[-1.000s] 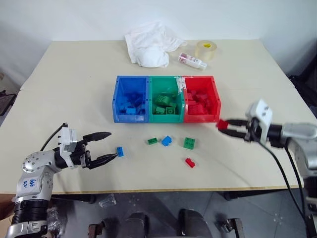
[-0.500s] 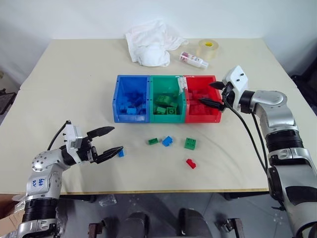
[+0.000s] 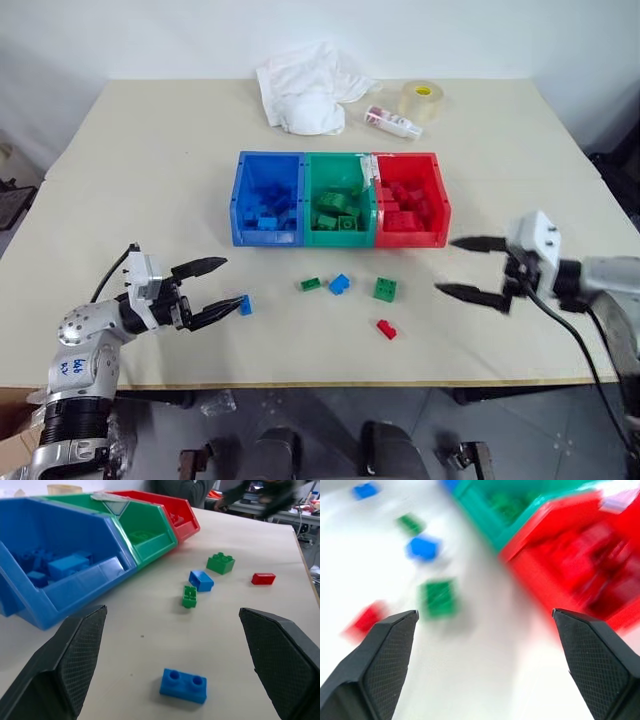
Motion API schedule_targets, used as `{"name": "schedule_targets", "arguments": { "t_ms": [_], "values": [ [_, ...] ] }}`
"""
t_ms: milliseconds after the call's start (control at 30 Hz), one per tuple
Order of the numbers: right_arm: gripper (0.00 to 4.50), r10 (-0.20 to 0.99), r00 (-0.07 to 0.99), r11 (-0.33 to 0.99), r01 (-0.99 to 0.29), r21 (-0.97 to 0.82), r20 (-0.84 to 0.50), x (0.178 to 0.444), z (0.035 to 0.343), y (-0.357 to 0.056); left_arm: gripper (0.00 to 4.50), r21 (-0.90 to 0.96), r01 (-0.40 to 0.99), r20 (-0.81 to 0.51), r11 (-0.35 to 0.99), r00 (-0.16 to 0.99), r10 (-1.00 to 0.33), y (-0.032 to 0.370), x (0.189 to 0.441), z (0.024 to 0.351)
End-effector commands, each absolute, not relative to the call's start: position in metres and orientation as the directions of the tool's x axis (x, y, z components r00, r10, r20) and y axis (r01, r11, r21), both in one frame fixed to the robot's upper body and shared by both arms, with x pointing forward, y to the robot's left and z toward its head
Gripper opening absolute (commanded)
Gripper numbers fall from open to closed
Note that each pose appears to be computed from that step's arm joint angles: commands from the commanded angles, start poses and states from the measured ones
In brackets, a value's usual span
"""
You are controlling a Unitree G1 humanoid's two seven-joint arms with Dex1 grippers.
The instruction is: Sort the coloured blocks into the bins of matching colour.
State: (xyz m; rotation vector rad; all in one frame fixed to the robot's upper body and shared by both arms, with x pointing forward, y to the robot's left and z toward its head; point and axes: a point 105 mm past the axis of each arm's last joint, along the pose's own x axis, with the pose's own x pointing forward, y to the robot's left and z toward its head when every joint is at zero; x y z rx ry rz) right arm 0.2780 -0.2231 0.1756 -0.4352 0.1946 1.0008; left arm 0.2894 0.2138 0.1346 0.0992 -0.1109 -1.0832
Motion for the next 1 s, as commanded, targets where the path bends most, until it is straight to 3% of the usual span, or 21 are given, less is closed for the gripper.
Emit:
{"name": "schedule_targets", "arguments": {
  "t_ms": [33,233,400,600,967,1000],
  "values": [
    [4.48,0.731,0.541,0.466,-0.841,-0.275,-0.416,0.249,0.183,-0.239,4.5,0.165,0.876,0.033,0.454,0.455,-0.89,0.219,0.291,0.139],
    [4.48,0.685,0.533,0.48,-0.843,-0.243,-0.497,0.227,0.175,-0.25,4.5,0.171,0.879,0.034,0.444,0.445,-0.895,0.222,0.292,0.139],
    [4.48,0.709,0.499,0.443,-0.865,-0.237,-0.498,0.233,0.174,-0.233,4.5,0.178,0.88,0.042,0.44,0.44,-0.897,0.22,0.294,0.14],
    [4.48,0.768,0.355,0.321,-0.934,-0.158,-0.533,0.24,0.148,-0.181,4.5,0.191,0.879,0.048,0.438,0.437,-0.898,0.218,0.29,0.139],
    [4.48,0.789,0.244,0.186,-0.97,-0.159,-0.564,0.272,0.104,-0.128,4.5,0.184,0.861,0.072,0.474,0.469,-0.88,0.213,0.276,0.135],
    [4.31,0.793,0.23,0.168,-0.973,-0.16,-0.565,0.272,0.102,-0.125,4.5,0.183,0.859,0.074,0.479,0.473,-0.878,0.213,0.275,0.135]
  ]
}}
